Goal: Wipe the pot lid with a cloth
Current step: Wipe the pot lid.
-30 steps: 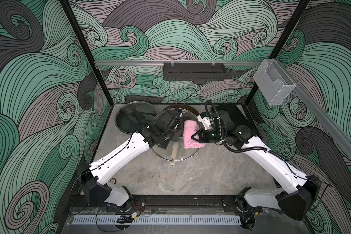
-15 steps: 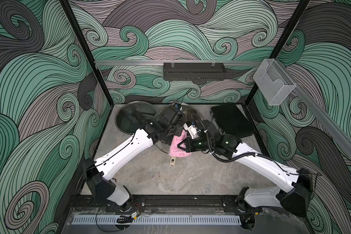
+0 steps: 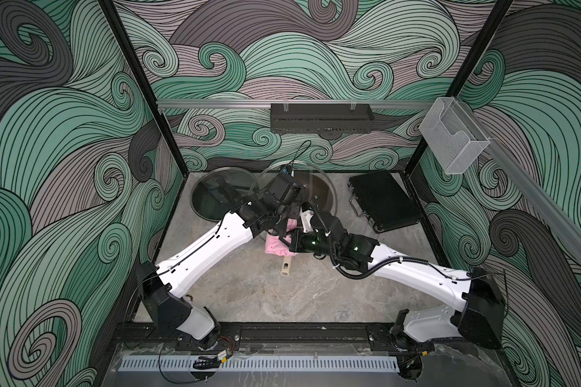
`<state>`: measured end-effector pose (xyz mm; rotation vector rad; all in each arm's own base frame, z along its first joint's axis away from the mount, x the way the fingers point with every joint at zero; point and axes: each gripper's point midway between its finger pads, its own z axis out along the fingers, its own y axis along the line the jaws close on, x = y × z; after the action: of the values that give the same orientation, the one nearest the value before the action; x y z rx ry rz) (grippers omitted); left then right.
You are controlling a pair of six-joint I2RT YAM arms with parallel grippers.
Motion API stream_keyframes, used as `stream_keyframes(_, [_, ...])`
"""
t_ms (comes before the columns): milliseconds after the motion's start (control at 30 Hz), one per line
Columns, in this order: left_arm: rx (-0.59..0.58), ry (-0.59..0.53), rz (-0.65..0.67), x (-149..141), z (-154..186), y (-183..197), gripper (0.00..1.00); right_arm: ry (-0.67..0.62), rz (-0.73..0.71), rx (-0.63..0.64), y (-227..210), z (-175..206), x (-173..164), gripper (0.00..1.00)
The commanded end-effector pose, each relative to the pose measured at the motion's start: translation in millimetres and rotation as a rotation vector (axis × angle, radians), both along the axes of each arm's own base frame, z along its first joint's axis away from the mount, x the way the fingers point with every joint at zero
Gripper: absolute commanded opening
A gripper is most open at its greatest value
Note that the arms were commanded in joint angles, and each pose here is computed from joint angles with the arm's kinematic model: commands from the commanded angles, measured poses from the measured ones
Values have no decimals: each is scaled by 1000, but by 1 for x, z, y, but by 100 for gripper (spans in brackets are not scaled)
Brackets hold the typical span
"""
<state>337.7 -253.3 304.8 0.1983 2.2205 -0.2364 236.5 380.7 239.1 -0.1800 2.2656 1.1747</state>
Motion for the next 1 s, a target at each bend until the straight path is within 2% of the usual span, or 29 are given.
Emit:
stream_keyframes(0, [-276, -218, 9, 5, 98, -11, 0, 4, -105, -1, 0, -12, 14, 0])
stream_keyframes(267, [-172, -214, 4, 2, 89, 0, 0, -8, -214, -88, -52, -7, 17, 0])
stream_keyframes(433, [-127, -220, 9, -6, 87, 13, 0, 68, -223, -54, -83, -4, 23, 0])
stream_keyframes(600, [-98, -218, -16, -12, 82, 17, 0, 54, -234, -52, -113, 14, 34, 0])
stream_keyframes(733, [-98, -227, -137, -24, 79, 7, 0, 95, -198, -20, -132, 31, 47, 0])
stream_keyframes(833, [-45, -212, -223, -34, 70, 4, 0, 110, -130, -40, -139, 42, 53, 0])
stream_keyframes(967, [-2, -187, -370, -50, 56, -7, 0, 145, 3, -47, -128, 49, 56, 0])
